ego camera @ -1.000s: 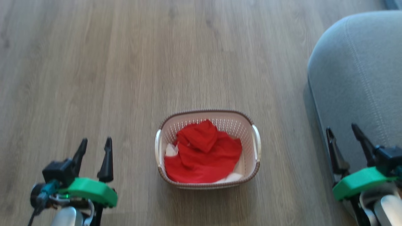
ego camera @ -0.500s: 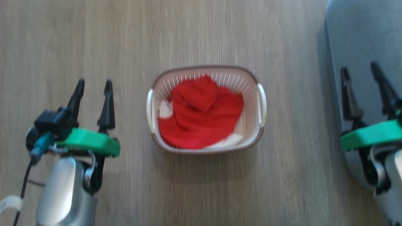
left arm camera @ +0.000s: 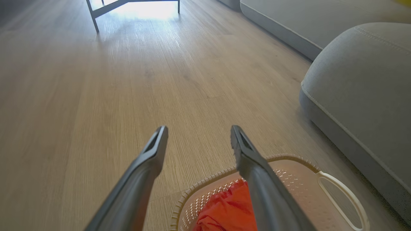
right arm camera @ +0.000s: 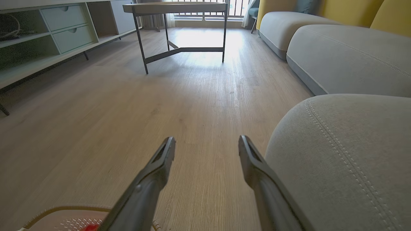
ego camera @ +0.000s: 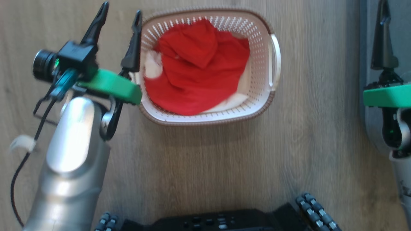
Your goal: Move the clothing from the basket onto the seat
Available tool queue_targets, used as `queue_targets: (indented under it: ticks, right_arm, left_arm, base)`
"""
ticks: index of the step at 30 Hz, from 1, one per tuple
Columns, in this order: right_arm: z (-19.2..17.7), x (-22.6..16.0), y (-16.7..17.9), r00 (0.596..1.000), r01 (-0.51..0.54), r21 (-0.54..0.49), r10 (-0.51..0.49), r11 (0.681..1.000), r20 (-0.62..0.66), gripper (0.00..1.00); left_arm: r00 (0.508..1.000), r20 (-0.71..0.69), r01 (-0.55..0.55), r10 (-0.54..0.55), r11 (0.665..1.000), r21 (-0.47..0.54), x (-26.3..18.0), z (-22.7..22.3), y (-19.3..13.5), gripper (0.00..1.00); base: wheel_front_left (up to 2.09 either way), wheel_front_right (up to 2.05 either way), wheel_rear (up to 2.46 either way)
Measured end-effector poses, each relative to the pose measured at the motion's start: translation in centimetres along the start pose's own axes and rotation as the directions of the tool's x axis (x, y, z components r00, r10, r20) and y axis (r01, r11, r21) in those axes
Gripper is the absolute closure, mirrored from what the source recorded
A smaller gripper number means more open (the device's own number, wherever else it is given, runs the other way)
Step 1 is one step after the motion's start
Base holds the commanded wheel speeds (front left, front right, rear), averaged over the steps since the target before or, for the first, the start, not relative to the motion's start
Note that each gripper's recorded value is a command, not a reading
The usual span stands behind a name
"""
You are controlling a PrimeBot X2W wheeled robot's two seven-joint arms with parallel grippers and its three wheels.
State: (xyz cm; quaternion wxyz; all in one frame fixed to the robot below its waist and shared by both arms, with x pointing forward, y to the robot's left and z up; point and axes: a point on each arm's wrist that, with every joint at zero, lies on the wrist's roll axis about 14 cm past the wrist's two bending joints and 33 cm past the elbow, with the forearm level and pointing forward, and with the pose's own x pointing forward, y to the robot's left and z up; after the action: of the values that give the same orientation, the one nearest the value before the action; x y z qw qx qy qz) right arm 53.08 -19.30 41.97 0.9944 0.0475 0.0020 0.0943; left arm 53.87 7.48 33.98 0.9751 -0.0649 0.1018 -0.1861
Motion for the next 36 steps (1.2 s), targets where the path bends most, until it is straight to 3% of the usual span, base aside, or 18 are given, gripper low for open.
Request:
queue_targets:
  ticks: [8,15,27,36]
  right_arm:
    - [-1.4,0.0,-0.8,0.999,0.025,-0.004,-0.025,1.000,-0.020,0.00]
    - [-2.0,-0.6,-1.8,0.998,0.054,-0.023,-0.055,0.998,-0.039,0.00]
    - [-2.3,-1.3,-2.8,0.995,0.089,-0.037,-0.091,0.995,-0.052,0.00]
    - [-2.7,-1.7,-3.2,0.992,0.109,-0.040,-0.111,0.993,-0.064,0.00]
  left_arm:
    - [0.979,-0.160,0.132,-0.124,0.990,0.043,3.2,-5.5,-3.7,0.00]
    - [0.914,-0.347,0.269,-0.211,0.954,0.130,6.3,-9.2,-6.7,0.00]
    - [0.738,-0.644,0.339,-0.201,0.936,0.096,4.7,-16.7,-7.9,0.00]
    - [0.698,-0.689,0.345,-0.194,0.935,0.086,5.3,-18.6,-7.7,0.00]
  base:
    - [0.00,0.00,0.00]
    - [0.00,0.00,0.00]
    - [0.00,0.00,0.00]
    - [0.00,0.00,0.00]
